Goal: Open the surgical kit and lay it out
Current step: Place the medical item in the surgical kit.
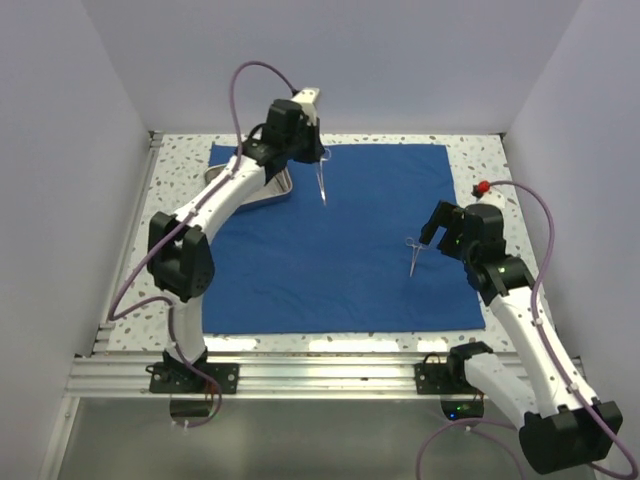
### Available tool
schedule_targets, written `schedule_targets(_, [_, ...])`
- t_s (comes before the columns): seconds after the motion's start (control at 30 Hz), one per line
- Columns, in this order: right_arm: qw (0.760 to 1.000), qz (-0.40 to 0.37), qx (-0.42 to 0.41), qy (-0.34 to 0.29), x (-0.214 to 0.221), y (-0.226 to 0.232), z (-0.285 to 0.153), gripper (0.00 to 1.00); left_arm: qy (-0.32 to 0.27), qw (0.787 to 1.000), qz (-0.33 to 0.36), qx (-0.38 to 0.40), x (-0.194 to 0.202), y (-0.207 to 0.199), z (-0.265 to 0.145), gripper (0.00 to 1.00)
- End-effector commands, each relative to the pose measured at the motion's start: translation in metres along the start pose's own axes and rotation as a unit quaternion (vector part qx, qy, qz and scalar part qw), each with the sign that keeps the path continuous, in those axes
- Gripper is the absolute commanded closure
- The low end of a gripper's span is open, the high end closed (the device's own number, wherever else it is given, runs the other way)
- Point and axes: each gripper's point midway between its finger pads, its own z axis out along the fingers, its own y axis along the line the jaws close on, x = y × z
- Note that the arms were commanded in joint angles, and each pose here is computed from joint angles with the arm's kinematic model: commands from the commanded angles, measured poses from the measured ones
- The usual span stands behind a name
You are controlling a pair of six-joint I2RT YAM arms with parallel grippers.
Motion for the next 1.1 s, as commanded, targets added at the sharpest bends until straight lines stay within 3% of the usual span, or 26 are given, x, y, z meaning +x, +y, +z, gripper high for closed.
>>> schedule_targets(0.0, [0.996, 0.028, 0.055, -0.059, -0.018, -0.021, -0.009, 0.01, -0.035, 0.998, -0.009, 0.052, -0.008, -0.058, -0.014, 1.00])
schedule_targets(0.2, [0.993, 0.036, 0.072, -0.084, -0.024, -0.030, -0.017, 0.01, 0.000, 0.996, 0.000, 0.084, 0.045, -0.125, -0.001, 1.00])
schedule_targets(0.47, [0.994, 0.031, 0.076, -0.075, -0.021, -0.031, -0.015, 0.01, 0.036, 0.993, -0.015, 0.109, 0.106, -0.178, 0.019, 1.00])
schedule_targets(0.77, [0.993, 0.031, 0.076, -0.081, -0.020, -0.033, -0.019, 0.01, 0.071, 0.990, -0.041, 0.114, 0.170, -0.203, 0.053, 1.00])
schedule_targets(1.07, [0.994, 0.030, 0.073, -0.078, -0.018, -0.033, -0.017, 0.01, 0.093, 0.988, -0.055, 0.114, 0.205, -0.213, 0.072, 1.00])
